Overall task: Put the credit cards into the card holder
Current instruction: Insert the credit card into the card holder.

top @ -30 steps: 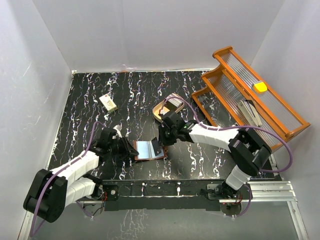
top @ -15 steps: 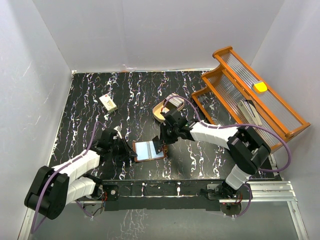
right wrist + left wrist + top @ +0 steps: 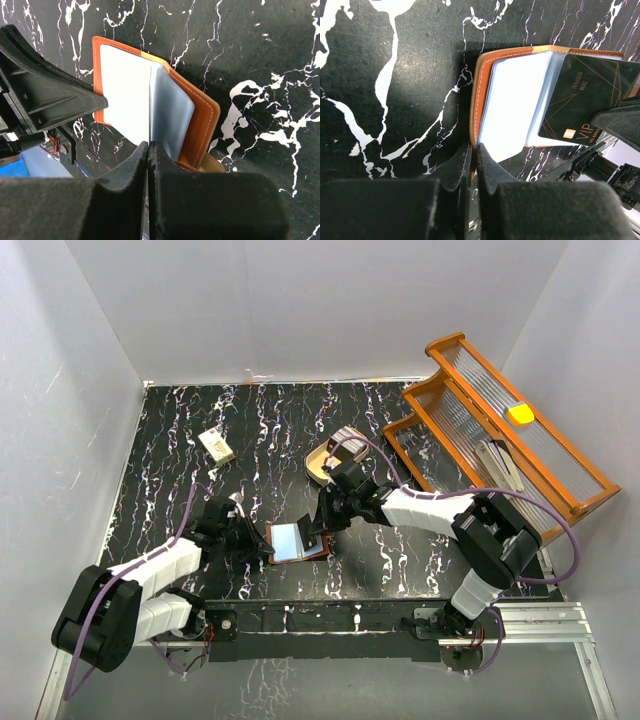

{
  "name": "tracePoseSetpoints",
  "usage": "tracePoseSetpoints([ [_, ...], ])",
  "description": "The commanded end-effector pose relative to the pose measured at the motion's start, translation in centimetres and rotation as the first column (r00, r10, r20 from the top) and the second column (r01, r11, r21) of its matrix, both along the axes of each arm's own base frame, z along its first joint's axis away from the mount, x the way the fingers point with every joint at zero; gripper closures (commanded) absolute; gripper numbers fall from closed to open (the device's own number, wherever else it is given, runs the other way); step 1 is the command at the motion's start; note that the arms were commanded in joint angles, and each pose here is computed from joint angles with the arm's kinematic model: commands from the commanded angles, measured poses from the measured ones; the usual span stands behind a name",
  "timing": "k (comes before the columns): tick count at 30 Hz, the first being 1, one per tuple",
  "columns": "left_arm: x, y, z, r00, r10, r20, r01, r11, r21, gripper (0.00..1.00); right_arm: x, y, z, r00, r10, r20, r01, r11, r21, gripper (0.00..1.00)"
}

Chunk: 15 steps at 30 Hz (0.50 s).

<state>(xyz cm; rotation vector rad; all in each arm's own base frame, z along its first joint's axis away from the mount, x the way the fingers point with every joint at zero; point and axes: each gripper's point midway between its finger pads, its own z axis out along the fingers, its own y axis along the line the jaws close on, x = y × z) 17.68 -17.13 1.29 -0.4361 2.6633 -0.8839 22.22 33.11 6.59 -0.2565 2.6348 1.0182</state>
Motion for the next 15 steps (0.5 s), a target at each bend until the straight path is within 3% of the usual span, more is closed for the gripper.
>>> tracePoseSetpoints([
  [1,-0.8,0.7,-1.0,0.999,-0.004,-0.045,0.006,0.999,0.049,1.0,0.5,0.9,1.2,1.0,-0.012,0.023,0.011,0.997,0.074,1.0],
  [15,-0.8,0.4,-0.7,0.999,-0.006,-0.043,0.007,1.0,0.028,1.0,-0.1,1.5,-0.3,0.999,-0.012,-0.035,0.016,0.995,0.104,1.0],
])
